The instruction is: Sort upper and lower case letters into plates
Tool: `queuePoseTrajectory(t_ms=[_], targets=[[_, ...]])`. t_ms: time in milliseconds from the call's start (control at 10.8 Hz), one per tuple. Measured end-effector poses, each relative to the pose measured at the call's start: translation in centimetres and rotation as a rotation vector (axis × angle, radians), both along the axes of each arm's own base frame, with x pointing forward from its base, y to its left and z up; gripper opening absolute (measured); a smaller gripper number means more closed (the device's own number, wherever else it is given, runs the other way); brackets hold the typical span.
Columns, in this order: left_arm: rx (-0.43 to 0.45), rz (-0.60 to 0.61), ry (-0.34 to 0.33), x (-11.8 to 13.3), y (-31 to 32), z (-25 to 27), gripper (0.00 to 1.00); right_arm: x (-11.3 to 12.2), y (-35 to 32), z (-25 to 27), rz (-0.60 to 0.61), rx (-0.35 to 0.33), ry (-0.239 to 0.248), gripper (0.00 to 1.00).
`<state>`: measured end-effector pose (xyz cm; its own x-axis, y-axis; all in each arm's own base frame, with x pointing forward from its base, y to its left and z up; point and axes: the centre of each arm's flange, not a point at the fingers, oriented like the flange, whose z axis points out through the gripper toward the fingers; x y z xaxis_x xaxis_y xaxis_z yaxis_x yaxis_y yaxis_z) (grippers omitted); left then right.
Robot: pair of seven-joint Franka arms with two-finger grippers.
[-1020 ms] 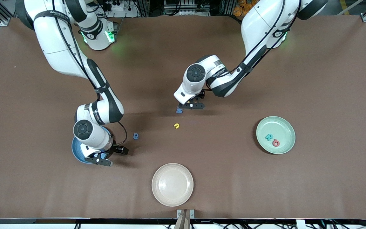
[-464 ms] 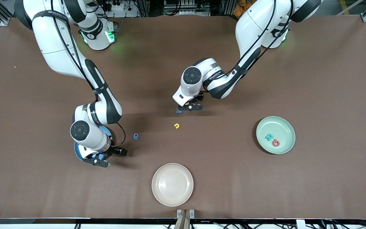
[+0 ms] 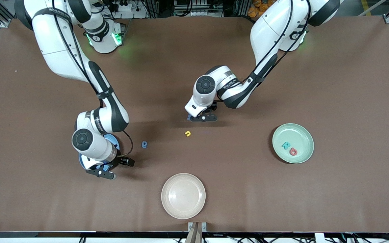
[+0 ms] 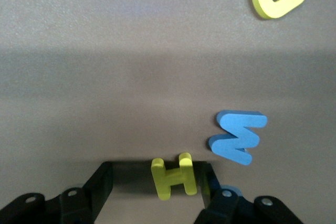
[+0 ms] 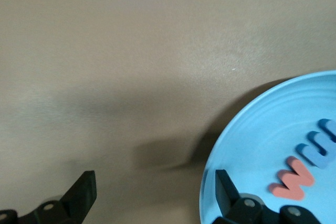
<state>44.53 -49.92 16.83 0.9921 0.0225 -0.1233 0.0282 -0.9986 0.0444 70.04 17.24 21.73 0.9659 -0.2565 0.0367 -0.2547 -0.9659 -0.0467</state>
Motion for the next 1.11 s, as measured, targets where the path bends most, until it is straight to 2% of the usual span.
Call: queuePoseTrajectory(t_ms=[93,278,649,927,1020,1113], targets=[[0.001,0.000,0.000,0.0,0.0,0.0,0.73,0.6,-0.2,2.1,-0.004,0.000,0.013,1.00],[0.004,0.000,0.002,0.0,0.1,-0.1,0.71,1.3,-0.9,4.6,-0.010,0.003,0.007,1.00],[0.004,-0.013,-0.005,-0.4,-0.5,0.0,0.64,1.4,-0.9,4.7,-0.010,0.006,0.005,1.00],[0.001,-0.018,-0.010,-0.5,-0.8,0.2,0.56,1.3,-0.1,5.0,0.013,0.014,-0.001,1.00],[-0.004,-0.022,-0.013,-0.6,-1.2,0.4,0.43,1.4,0.2,5.1,0.027,0.019,-0.014,1.00],[-0.003,-0.025,-0.014,-0.8,-1.3,0.4,0.37,1.6,0.5,5.2,0.040,0.026,-0.043,1.00]])
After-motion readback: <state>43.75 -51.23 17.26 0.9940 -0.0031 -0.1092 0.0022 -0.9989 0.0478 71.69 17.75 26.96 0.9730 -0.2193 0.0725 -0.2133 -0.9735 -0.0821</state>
